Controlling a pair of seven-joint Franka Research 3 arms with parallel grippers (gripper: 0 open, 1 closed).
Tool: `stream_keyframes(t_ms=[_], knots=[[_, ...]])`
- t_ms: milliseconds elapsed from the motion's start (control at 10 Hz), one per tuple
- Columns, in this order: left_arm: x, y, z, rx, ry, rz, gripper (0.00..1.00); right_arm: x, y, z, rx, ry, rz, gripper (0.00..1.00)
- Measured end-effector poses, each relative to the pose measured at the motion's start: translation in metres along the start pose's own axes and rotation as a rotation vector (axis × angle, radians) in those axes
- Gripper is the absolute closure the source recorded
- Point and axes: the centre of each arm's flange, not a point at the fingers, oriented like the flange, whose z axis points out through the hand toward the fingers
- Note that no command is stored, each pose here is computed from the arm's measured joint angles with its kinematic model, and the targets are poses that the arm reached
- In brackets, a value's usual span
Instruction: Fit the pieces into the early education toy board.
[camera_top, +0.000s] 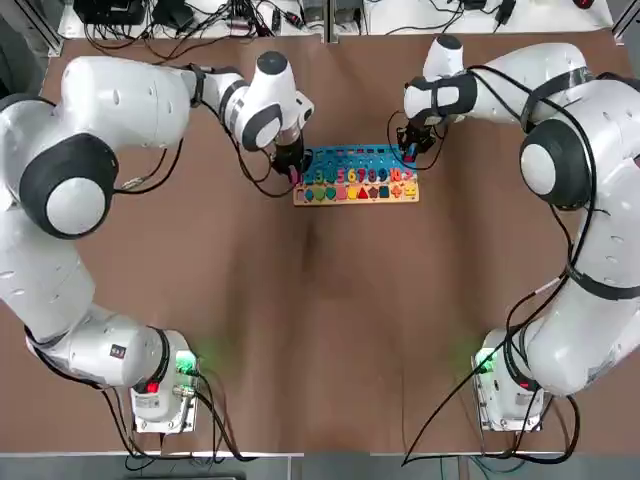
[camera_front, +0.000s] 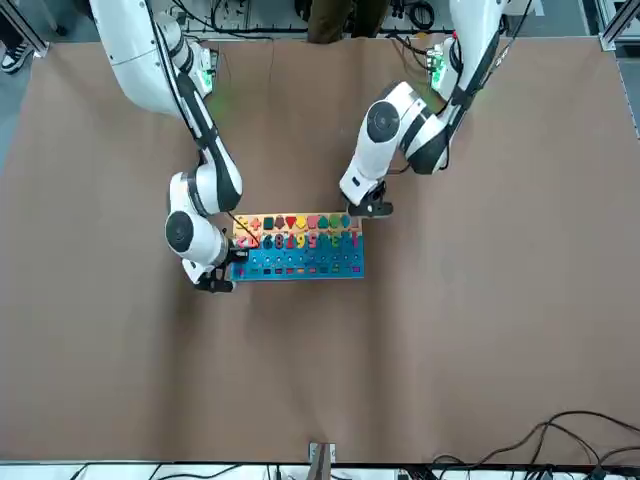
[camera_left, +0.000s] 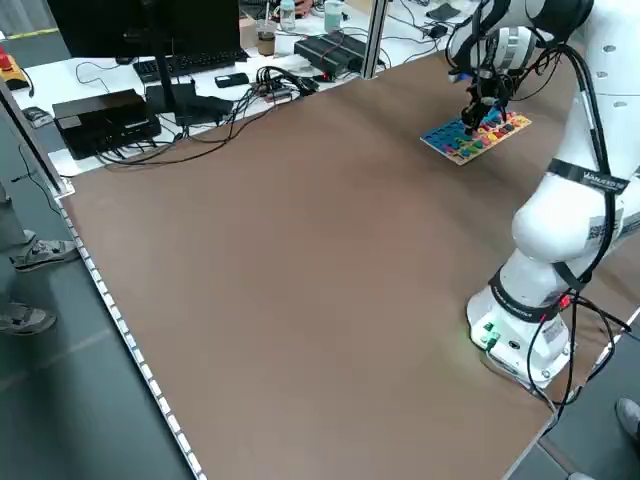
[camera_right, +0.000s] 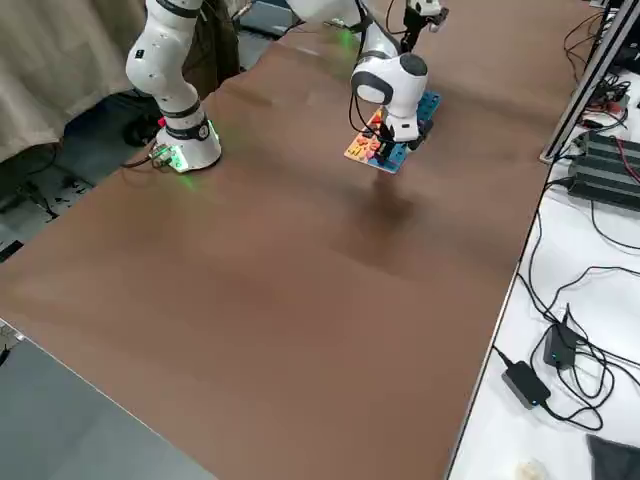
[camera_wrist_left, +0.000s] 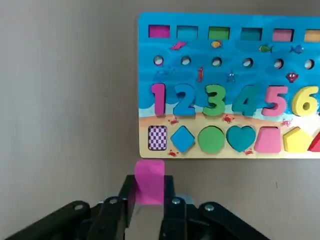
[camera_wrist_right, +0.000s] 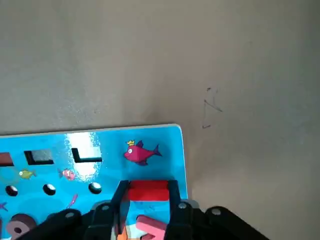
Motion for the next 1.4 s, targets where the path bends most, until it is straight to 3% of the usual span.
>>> stream_keyframes(t_ms=[1400], knots=[[0.007, 0.003, 0.052, 0.026, 0.025, -0.041, 0.74, 0.004, 0.007, -0.002, 0.007, 0.01, 0.016, 0.64]])
